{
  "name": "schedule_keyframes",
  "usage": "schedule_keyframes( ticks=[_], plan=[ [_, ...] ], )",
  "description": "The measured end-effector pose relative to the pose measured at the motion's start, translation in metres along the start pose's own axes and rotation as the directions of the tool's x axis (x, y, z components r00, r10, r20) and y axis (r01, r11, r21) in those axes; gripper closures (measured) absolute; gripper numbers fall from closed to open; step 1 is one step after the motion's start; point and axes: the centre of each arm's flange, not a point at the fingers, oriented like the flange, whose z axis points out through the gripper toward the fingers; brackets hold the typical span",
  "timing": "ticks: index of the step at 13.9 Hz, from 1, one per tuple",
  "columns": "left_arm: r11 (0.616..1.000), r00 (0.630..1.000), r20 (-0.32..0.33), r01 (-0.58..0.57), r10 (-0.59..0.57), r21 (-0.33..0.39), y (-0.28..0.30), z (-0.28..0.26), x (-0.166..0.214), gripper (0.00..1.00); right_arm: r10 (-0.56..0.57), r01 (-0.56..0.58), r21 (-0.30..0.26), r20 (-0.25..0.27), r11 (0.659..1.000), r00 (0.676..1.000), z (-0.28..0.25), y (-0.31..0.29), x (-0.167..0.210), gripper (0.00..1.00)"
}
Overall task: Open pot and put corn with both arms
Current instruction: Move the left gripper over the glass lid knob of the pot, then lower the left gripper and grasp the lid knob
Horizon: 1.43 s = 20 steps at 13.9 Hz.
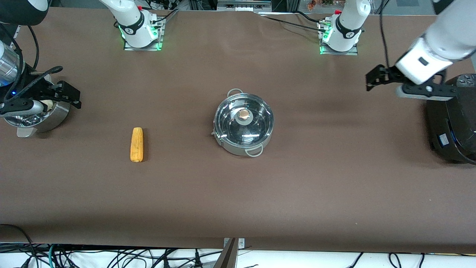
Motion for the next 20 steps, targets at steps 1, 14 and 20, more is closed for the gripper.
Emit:
schedule_keyframes(
  ticks=[1,14,20],
  plan=[
    [1.000,1.000,0.003,0.017,-0.017,0.001,0.025,0.002,0.000,0.00,0.000,0.000,0.000,0.004,1.000,1.000,0.000,0.000,0.000,0.00],
    [0.977,0.980,0.098,0.184,-0.173,-0.112,0.279,0.139,0.031,0.00,-0.004,0.004,0.001,0.023,1.000,1.000,0.002,-0.002,-0.002,0.00],
    [0.982,0.986,0.097,0.146,-0.135,-0.123,0.340,0.213,0.020,0.00,-0.004,0.004,0.000,0.024,1.000,1.000,0.002,-0.002,-0.002,0.00]
  ],
)
